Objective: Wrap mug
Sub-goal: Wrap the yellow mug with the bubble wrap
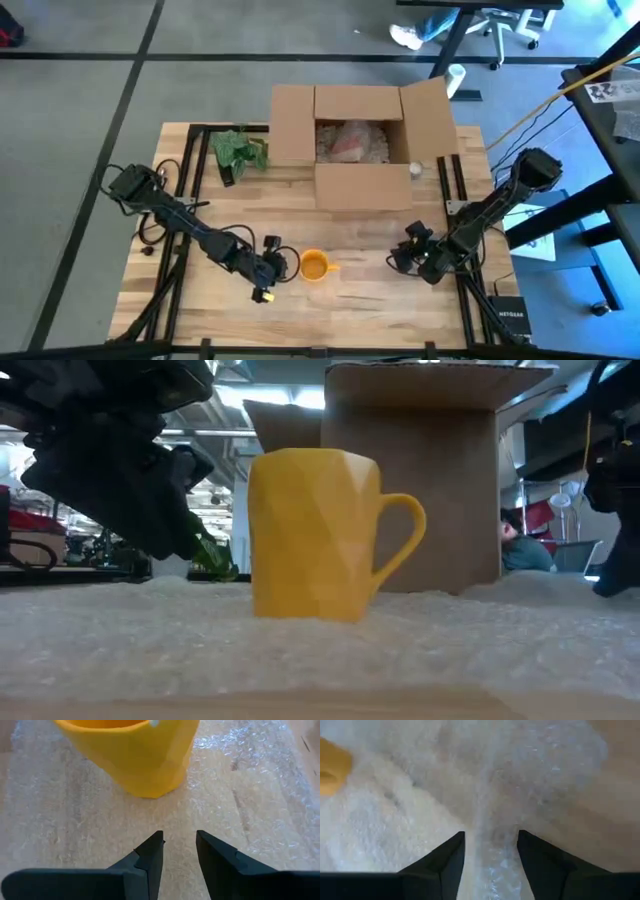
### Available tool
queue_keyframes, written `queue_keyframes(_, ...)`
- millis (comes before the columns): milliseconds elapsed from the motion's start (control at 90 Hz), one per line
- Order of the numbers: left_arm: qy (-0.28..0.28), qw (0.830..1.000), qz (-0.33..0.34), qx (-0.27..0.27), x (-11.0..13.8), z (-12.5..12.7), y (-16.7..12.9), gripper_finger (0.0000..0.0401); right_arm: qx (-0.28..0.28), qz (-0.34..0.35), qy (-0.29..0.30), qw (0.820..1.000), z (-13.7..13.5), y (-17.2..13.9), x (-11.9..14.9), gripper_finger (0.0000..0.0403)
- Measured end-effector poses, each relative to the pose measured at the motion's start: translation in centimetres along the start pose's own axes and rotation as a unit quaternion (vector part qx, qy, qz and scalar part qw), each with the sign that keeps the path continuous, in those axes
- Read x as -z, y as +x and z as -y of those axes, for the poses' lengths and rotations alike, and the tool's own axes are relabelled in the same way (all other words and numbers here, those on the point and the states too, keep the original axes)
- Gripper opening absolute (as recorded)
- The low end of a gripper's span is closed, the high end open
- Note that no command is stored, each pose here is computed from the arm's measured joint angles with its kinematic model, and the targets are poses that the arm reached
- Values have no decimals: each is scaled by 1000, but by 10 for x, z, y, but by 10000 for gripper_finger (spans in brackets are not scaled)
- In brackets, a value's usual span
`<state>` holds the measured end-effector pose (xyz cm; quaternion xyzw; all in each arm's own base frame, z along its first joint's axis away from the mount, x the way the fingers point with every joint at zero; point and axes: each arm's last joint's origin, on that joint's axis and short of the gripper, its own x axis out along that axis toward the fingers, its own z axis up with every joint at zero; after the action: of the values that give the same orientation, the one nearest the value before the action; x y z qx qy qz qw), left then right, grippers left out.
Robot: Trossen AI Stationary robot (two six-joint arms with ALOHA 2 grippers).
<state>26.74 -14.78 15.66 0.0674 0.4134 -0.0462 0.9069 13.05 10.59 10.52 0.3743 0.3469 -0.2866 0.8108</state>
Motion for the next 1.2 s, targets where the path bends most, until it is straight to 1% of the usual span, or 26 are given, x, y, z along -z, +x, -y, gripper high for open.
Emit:
queue_keyframes(89,0,1000,0,0,0,0,0,100,2,6,-8,1000,1,0,0,92)
queue_keyframes(167,0,1000,0,0,0,0,0,100,-6,15,-17,1000,0,1,-1,31)
queue_keyframes(222,0,1000,0,0,0,0,0,100,-19,26,-23,999,-3,0,-1,12)
queue_keyframes(378,-1,1000,2,0,0,0,0,100,-50,61,-28,996,-12,-1,-3,15)
queue_keyframes(478,-2,1000,8,1,-2,-1,1,100,-74,76,-45,993,-23,-4,-4,3)
queue_keyframes(689,-6,1000,18,4,-6,-8,3,100,-113,115,-76,984,-45,-13,-9,1)
queue_keyframes(778,-9,1000,21,6,-6,-11,4,100,-128,130,-80,980,-53,-15,-11,1)
queue_keyframes(933,-18,999,28,21,2,-15,9,100,-153,147,-90,973,-67,-16,-21,0)
queue_keyframes(1200,-24,999,33,24,10,-20,13,100,-224,167,-117,953,-87,-13,-48,0)
